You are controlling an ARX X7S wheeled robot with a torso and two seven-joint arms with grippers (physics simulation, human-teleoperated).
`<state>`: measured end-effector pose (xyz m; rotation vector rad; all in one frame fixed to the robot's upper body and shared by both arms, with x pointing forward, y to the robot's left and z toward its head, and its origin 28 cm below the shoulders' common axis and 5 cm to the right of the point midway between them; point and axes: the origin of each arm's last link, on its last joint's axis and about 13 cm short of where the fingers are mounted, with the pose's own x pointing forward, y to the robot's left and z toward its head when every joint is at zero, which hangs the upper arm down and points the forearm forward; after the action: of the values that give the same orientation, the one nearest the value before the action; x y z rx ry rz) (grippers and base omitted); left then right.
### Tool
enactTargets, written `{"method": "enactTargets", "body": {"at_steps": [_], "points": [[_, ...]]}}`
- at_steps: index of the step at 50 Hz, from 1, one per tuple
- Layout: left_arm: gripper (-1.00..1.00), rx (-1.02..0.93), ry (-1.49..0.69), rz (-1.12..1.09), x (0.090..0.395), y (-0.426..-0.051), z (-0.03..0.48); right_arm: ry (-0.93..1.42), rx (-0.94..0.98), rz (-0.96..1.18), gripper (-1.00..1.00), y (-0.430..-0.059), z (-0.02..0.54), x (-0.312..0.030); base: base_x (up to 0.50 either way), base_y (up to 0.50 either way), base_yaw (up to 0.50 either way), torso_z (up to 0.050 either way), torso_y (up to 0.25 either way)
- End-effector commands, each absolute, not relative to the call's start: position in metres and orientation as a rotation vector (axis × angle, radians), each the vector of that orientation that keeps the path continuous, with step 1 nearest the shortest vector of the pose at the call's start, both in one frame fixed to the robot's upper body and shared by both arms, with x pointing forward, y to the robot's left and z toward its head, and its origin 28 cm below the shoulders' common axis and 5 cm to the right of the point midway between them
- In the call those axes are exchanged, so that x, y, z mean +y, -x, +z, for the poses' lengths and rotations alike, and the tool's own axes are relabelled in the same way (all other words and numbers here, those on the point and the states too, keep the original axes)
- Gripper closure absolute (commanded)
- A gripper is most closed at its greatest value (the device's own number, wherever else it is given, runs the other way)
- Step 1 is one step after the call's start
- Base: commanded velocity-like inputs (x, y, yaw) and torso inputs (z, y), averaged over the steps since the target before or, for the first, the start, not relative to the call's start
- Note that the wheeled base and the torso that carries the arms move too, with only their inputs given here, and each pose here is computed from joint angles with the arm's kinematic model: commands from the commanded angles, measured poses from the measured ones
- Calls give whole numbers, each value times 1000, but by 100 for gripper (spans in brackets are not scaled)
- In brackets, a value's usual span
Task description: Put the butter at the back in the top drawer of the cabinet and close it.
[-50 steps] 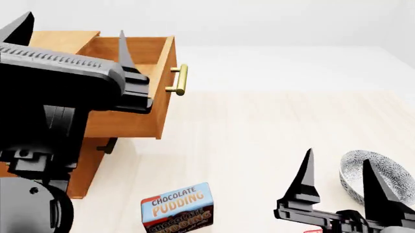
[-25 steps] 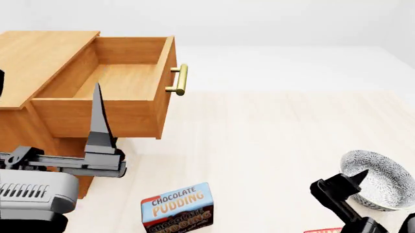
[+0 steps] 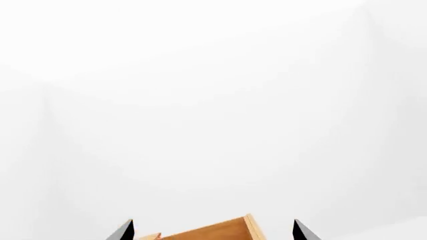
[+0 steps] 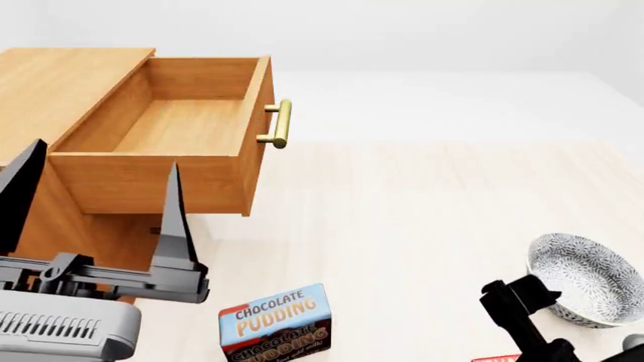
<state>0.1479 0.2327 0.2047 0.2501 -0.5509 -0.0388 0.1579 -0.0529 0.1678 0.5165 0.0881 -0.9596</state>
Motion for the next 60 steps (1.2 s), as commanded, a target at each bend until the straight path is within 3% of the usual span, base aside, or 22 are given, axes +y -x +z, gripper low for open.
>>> {"method": "enactTargets", "body": {"at_steps": [1, 10, 43, 60], "points": [[-100, -529, -251, -61, 230, -151, 197, -551, 165, -987, -100, -161, 166, -57, 0, 0, 0, 0, 0], [-100, -520, -249, -71, 230, -149, 194, -477, 226, -1017, -100, -160, 157, -61, 0, 0, 0, 0, 0], [-100, -472, -242, -86, 229, -152, 183, -545, 366, -1015, -100, -165, 140, -63, 0, 0, 0, 0, 0], [-100, -453, -234, -86, 230, -153, 175, -466, 407, -1010, -100, -186, 130, -63, 0, 0, 0, 0, 0]]}}
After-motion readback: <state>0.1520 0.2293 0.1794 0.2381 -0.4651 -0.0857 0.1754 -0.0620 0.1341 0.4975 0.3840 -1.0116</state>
